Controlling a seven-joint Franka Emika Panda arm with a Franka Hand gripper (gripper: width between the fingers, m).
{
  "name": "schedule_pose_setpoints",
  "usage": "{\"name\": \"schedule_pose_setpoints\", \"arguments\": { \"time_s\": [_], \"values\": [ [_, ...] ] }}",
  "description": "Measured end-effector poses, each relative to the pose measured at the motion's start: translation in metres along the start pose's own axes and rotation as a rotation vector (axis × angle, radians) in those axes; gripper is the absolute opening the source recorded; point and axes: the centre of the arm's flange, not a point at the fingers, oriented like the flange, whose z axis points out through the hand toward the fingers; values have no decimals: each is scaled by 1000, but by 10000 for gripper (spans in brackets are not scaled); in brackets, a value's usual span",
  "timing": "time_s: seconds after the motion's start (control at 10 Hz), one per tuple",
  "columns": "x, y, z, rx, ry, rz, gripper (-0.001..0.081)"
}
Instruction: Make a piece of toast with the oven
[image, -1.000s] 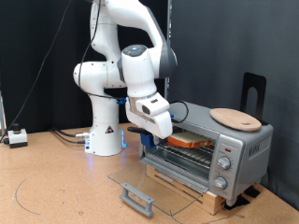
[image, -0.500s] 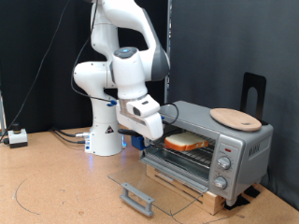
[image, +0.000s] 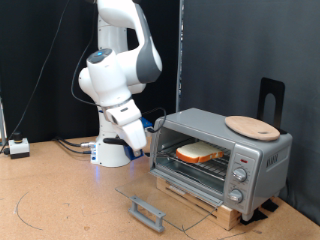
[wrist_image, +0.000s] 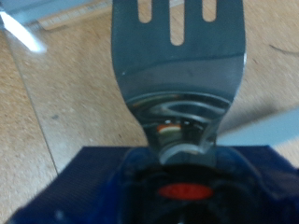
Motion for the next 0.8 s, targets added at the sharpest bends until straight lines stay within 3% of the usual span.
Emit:
{"name": "schedule_pose_setpoints", "arguments": {
  "time_s": [0.2,0.4,0.6,0.8],
  "values": [
    [-4,5,-2,-2,6,18,411],
    [-2,0,-9,94,67,10,411],
    [4,-6,-33,164,147,-15,411],
    [11,-15,-59,189,201,-34,411]
  ]
}}
